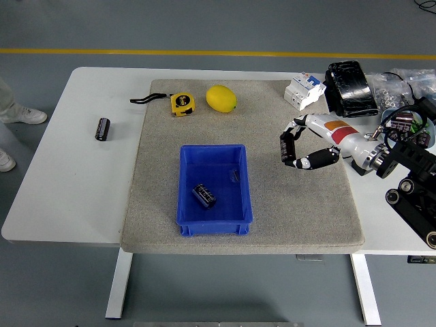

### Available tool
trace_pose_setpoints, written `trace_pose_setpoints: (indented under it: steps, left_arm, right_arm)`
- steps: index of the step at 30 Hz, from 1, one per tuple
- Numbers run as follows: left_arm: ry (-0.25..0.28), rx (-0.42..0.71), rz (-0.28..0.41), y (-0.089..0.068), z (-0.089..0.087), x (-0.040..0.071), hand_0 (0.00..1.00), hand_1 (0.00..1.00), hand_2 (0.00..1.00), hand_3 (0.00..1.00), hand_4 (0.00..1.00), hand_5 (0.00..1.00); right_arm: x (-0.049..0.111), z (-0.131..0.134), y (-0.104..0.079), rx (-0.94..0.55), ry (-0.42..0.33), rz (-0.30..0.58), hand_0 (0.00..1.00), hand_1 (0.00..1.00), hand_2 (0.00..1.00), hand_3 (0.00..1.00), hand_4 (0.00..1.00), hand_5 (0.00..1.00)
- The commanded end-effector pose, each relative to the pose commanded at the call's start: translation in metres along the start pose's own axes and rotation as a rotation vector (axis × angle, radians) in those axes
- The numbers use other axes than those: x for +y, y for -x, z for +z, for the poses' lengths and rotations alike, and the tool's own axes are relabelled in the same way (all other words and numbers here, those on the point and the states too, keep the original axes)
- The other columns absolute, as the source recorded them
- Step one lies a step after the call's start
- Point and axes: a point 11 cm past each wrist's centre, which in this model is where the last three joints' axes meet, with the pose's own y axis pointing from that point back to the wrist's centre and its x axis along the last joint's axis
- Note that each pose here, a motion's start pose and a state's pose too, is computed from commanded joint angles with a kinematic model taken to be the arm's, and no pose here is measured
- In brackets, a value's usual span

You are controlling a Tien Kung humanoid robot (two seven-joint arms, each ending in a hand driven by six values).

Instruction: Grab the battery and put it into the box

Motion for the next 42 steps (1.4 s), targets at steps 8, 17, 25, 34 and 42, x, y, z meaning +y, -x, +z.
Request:
trace_pose_setpoints:
  steps: [8,17,25,34,42]
  left_arm:
    - [-0.001,-0.005,0.001,-0.003,0.0,0.0,0.489,0.503,0.579,0.698,0.656,0.818]
    - [0.002,-0.018,0.007,-0.007,0.004,0.0,0.49,0.505,0.576,0.697,0.656,0.816]
    - [0.0,-0.02,0.01,-0.009,0.004,0.0,0.49,0.505,0.574,0.698,0.655,0.812]
    - [-0.005,-0.01,0.008,-0.006,0.001,0.0,0.49,0.503,0.574,0.696,0.657,0.811]
    - [-0.013,0.007,0.014,-0.005,-0.007,-0.001,0.49,0.504,0.575,0.698,0.657,0.804]
  right_arm:
    - [-0.03,-0.072,0.016,0.008,-0.197,-0.11,0.782,0.594,0.556,0.527,0.78,0.152]
    - [-0.051,-0.093,0.051,0.048,-0.238,-0.239,0.806,0.642,0.625,0.578,0.834,0.191]
    - [-0.047,-0.079,0.057,0.048,-0.208,-0.275,0.946,0.84,0.868,0.855,0.998,0.398]
    - [-0.039,-0.052,0.048,0.05,-0.134,-0.203,0.998,0.9,0.918,0.892,0.998,0.435]
    - [-0.009,-0.006,0.012,-0.109,0.036,0.006,0.998,0.932,0.923,0.888,0.998,0.507]
